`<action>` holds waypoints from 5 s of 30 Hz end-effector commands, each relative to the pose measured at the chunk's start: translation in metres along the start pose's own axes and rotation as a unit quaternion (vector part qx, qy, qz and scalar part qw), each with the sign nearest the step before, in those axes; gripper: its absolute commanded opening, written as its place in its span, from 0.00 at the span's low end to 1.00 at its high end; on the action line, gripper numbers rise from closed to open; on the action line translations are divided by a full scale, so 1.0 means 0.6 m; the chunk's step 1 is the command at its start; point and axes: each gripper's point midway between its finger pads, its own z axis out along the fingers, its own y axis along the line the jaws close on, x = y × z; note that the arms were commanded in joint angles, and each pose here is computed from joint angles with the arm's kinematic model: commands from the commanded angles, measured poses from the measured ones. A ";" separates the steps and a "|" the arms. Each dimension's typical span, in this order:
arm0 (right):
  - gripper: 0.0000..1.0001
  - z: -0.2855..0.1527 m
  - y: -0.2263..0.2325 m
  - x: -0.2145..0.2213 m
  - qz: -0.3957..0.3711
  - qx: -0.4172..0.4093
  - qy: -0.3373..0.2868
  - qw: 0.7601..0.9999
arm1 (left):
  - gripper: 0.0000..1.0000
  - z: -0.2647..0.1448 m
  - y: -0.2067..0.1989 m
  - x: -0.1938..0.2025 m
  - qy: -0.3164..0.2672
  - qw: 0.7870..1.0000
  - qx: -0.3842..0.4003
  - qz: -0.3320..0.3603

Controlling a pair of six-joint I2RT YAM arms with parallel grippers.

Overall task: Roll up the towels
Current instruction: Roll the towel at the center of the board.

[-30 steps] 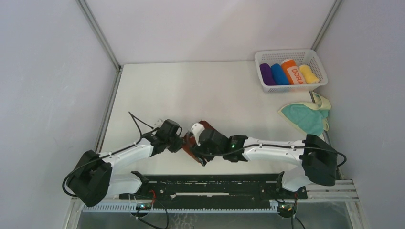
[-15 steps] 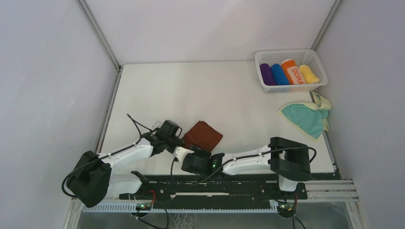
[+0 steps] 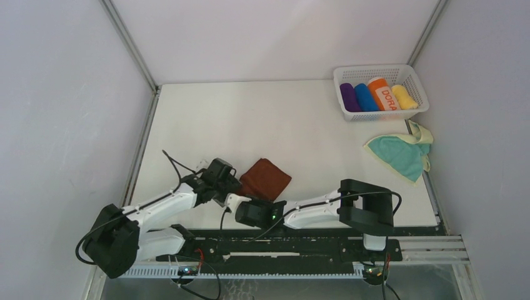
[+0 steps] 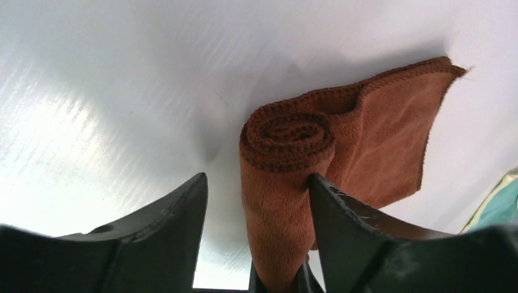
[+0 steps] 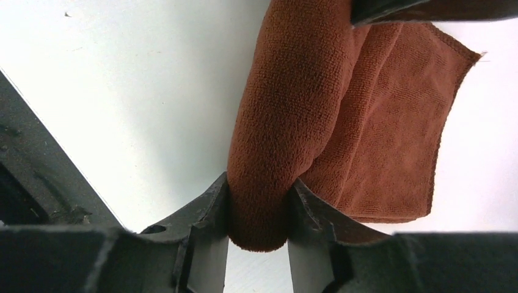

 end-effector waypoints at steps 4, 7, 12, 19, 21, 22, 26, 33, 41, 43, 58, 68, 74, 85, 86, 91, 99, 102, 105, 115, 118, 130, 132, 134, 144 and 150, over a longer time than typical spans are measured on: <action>0.24 -0.016 0.018 -0.032 0.100 -0.173 -0.017 0.980 | 0.87 -0.051 -0.016 -0.051 -0.076 0.995 0.062 -0.009; 0.20 -0.029 0.029 -0.044 0.166 -0.273 -0.020 0.947 | 0.94 -0.080 -0.029 -0.072 -0.107 0.989 0.104 -0.004; 0.17 -0.043 0.020 -0.058 0.274 -0.382 -0.044 0.882 | 0.97 -0.109 -0.036 -0.086 -0.132 0.979 0.157 0.005; 0.17 -0.056 -0.024 -0.050 0.430 -0.474 -0.085 0.764 | 0.98 -0.112 -0.038 -0.066 -0.106 0.976 0.186 0.030; 0.18 -0.052 -0.039 -0.040 0.470 -0.481 -0.090 0.735 | 0.98 -0.107 -0.043 -0.056 -0.092 0.976 0.194 0.036; 0.19 -0.047 -0.049 -0.033 0.491 -0.482 -0.093 0.720 | 0.98 -0.103 -0.046 -0.050 -0.085 0.976 0.199 0.038; 0.19 -0.025 -0.057 -0.005 0.562 -0.498 -0.069 0.657 | 0.98 -0.089 -0.062 -0.030 -0.055 0.975 0.210 0.046; 0.20 0.000 -0.043 0.022 0.614 -0.512 -0.028 0.600 | 0.94 -0.059 -0.087 -0.014 -0.029 0.978 0.198 0.056; 0.21 0.015 -0.044 0.046 0.642 -0.497 -0.006 0.584 | 0.83 -0.017 -0.094 -0.003 -0.014 0.984 0.167 0.063; 0.21 0.016 -0.042 0.048 0.643 -0.494 -0.002 0.585 | 0.80 -0.003 -0.092 0.000 -0.011 0.986 0.154 0.065; 0.50 -0.019 -0.088 0.057 0.553 -0.368 0.019 0.747 | 0.61 0.061 -0.014 0.019 0.010 0.997 0.039 0.071; 0.59 -0.074 -0.156 0.039 0.354 -0.131 -0.003 0.926 | 0.60 0.060 -0.012 0.017 0.011 0.996 0.021 0.080; 0.62 -0.089 -0.148 -0.002 0.210 -0.043 -0.046 0.976 | 0.62 0.058 -0.012 0.017 0.013 0.996 0.016 0.081; 0.61 -0.029 -0.085 0.000 0.061 0.015 -0.007 0.998 | 0.63 0.058 -0.015 0.019 0.017 0.996 0.014 0.081; 0.61 -0.021 -0.079 0.008 0.053 0.017 0.005 0.998 | 0.63 0.058 -0.015 0.019 0.016 0.996 0.014 0.082; 0.55 0.004 -0.066 0.047 0.032 0.030 0.051 0.998 | 0.64 0.055 -0.013 0.013 0.009 0.996 0.008 0.084; 0.29 -0.016 -0.008 0.021 0.092 -0.114 0.036 0.988 | 0.68 0.030 -0.002 -0.010 -0.019 0.996 0.001 0.088; 0.24 -0.034 0.017 -0.013 0.152 -0.210 0.013 0.966 | 0.77 0.010 0.003 -0.026 -0.040 0.996 0.015 0.078; 0.22 -0.037 0.020 -0.028 0.210 -0.272 0.009 0.939 | 0.88 -0.026 -0.005 -0.050 -0.080 0.993 0.062 0.054; 0.23 -0.046 0.017 -0.050 0.393 -0.450 0.000 0.802 | 0.95 -0.071 0.000 -0.046 -0.079 0.983 0.163 0.010; 0.23 -0.037 0.009 -0.043 0.444 -0.475 0.009 0.760 | 0.95 -0.064 -0.002 -0.034 -0.062 0.984 0.168 0.013; 0.25 0.002 0.016 -0.007 0.504 -0.494 0.056 0.706 | 0.87 -0.031 -0.016 -0.030 -0.057 0.989 0.137 0.024; 0.26 0.005 0.013 -0.004 0.502 -0.485 0.058 0.714 | 0.86 -0.021 -0.012 -0.030 -0.056 0.991 0.117 0.030; 0.28 0.004 0.007 -0.004 0.495 -0.472 0.055 0.727 | 0.83 -0.008 -0.001 -0.025 -0.049 0.994 0.091 0.034; 0.53 -0.033 -0.081 -0.034 0.368 -0.277 -0.009 0.887 | 0.69 0.019 0.048 -0.013 -0.033 0.998 0.018 0.046; 0.63 -0.080 -0.130 -0.061 0.238 -0.096 -0.063 0.964 | 0.69 0.022 0.045 -0.010 -0.024 0.997 0.001 0.067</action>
